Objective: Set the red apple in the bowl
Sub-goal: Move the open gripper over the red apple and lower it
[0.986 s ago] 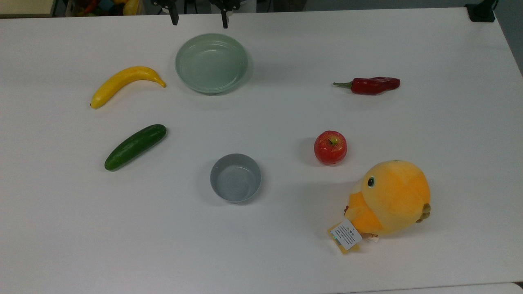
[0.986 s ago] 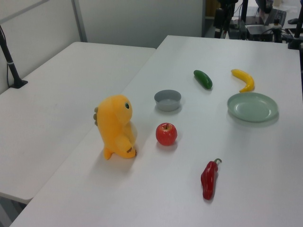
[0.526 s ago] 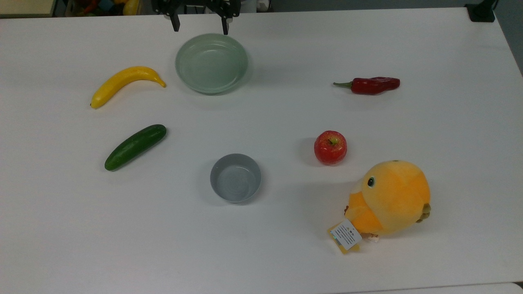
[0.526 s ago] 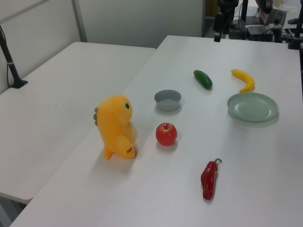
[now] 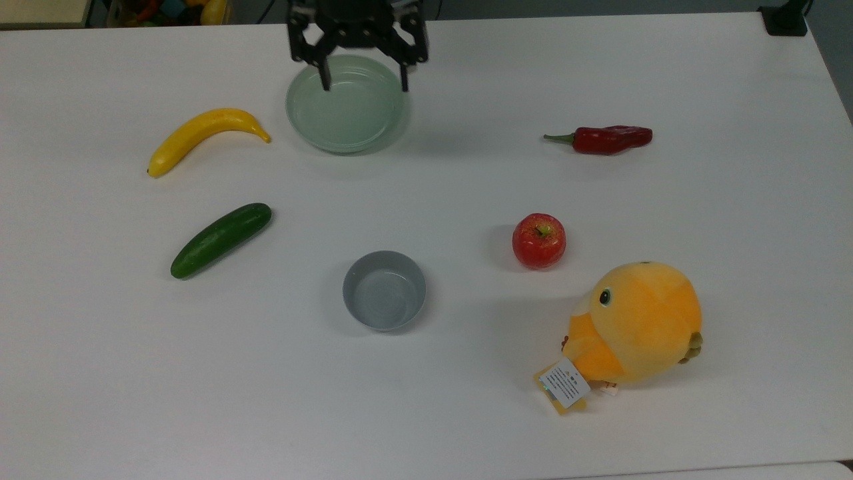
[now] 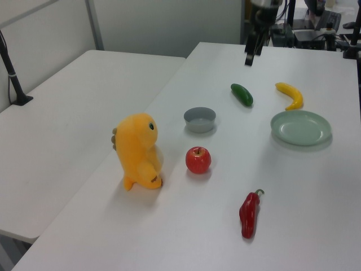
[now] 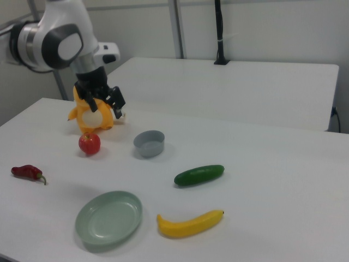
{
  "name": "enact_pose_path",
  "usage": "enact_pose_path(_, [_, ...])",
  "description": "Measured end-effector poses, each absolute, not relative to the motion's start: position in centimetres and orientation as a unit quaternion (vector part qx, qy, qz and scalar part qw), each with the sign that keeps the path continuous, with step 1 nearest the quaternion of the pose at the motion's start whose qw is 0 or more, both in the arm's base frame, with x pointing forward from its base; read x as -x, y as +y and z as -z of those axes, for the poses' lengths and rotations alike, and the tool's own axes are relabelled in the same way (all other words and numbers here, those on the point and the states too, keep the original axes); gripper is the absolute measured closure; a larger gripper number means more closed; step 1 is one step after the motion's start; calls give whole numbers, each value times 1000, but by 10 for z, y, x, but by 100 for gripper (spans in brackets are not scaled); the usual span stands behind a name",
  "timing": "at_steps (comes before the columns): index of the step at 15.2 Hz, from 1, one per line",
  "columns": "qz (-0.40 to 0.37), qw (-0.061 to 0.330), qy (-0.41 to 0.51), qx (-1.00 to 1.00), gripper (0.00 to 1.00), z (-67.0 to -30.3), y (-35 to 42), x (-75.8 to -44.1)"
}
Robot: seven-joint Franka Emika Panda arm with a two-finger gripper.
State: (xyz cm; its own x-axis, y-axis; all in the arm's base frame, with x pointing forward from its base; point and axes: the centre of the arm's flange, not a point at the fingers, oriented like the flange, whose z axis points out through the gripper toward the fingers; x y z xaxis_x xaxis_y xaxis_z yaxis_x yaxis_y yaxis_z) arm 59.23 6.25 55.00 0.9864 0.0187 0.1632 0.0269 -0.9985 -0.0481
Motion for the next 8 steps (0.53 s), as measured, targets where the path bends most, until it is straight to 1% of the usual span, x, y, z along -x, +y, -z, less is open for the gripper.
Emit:
enact_pose_path(5, [90, 29, -53, 994, 0, -507, 117, -604])
enact_pose_path(8, [98, 36, -83, 991, 0, -471, 161, -614])
